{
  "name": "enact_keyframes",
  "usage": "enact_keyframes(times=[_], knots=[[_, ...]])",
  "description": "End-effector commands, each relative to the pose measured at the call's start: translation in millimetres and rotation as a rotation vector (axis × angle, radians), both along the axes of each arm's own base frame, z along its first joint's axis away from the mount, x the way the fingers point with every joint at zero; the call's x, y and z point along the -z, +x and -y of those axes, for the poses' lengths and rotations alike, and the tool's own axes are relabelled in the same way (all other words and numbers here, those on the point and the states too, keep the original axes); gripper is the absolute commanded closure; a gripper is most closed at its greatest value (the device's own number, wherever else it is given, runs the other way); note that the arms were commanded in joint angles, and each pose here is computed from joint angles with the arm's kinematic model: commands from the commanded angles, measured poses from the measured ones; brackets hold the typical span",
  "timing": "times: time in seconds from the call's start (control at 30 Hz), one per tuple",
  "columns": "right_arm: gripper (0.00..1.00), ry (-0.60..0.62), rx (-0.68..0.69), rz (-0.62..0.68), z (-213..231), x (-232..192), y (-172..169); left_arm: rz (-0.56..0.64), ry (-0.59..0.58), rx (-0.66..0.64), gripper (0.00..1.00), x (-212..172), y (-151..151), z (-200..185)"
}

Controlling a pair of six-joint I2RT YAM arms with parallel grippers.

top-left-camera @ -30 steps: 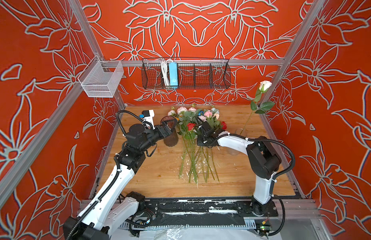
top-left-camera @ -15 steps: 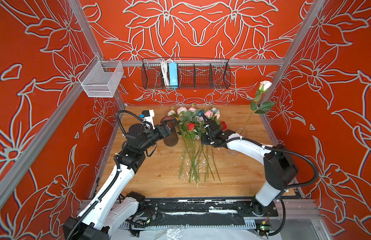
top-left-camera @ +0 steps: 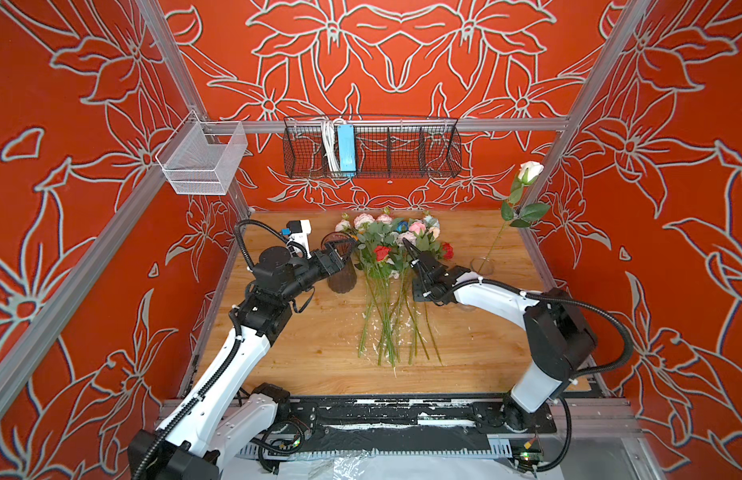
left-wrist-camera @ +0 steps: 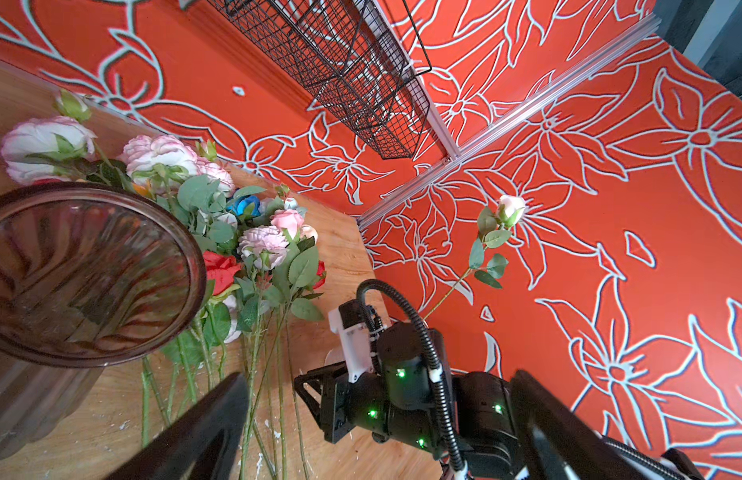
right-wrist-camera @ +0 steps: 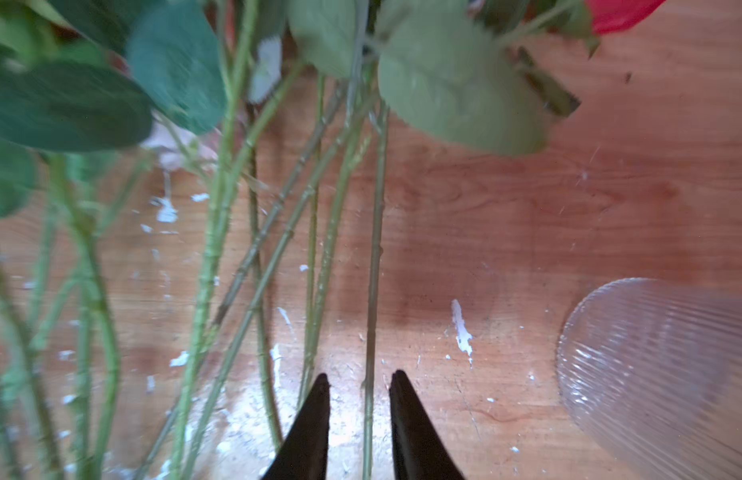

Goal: Arrange the flowers into the vase
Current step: 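Close the right gripper on a pink rose stem among the bunch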

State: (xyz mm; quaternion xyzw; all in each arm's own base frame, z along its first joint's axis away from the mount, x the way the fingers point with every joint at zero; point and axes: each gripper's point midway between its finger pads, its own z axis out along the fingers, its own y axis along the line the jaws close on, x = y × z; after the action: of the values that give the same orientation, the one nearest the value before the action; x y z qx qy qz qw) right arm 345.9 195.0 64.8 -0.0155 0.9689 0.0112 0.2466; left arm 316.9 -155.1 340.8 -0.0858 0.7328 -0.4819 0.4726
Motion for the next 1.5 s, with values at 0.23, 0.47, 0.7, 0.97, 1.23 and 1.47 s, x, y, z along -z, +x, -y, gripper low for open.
enact_keyframes(times=[0.23,0.47,0.7,0.97,1.23,1.47], knots=[[0.8,0.1,-0.018,0.053,-24.0,-36.6,-7.5,0.023,-0.019,0.013,0.02,-6.4,0.8,1.2],[0.79,0.164,-0.195,0.039,-97.4,-52.3,5.6,0.026,-0.014,-0.001,0.02,-7.2,0.1,-1.4],[0.82,0.12,-0.253,0.004,-134.1,-32.3,25.4,0.028,-0.018,0.009,0.02,-8.5,-0.1,0.1],[0.83,0.004,-0.24,-0.004,-130.7,-10.5,43.2,0.027,-0.017,0.012,0.02,-7.2,0.2,0.7],[0.88,0.023,-0.258,0.032,-127.9,-28.6,40.5,0.022,-0.017,0.012,0.02,-6.1,1.5,1.2],[0.77,-0.032,-0.263,0.016,-126.0,-13.9,49.3,0.015,-0.017,0.019,0.02,-3.2,2.9,2.5]])
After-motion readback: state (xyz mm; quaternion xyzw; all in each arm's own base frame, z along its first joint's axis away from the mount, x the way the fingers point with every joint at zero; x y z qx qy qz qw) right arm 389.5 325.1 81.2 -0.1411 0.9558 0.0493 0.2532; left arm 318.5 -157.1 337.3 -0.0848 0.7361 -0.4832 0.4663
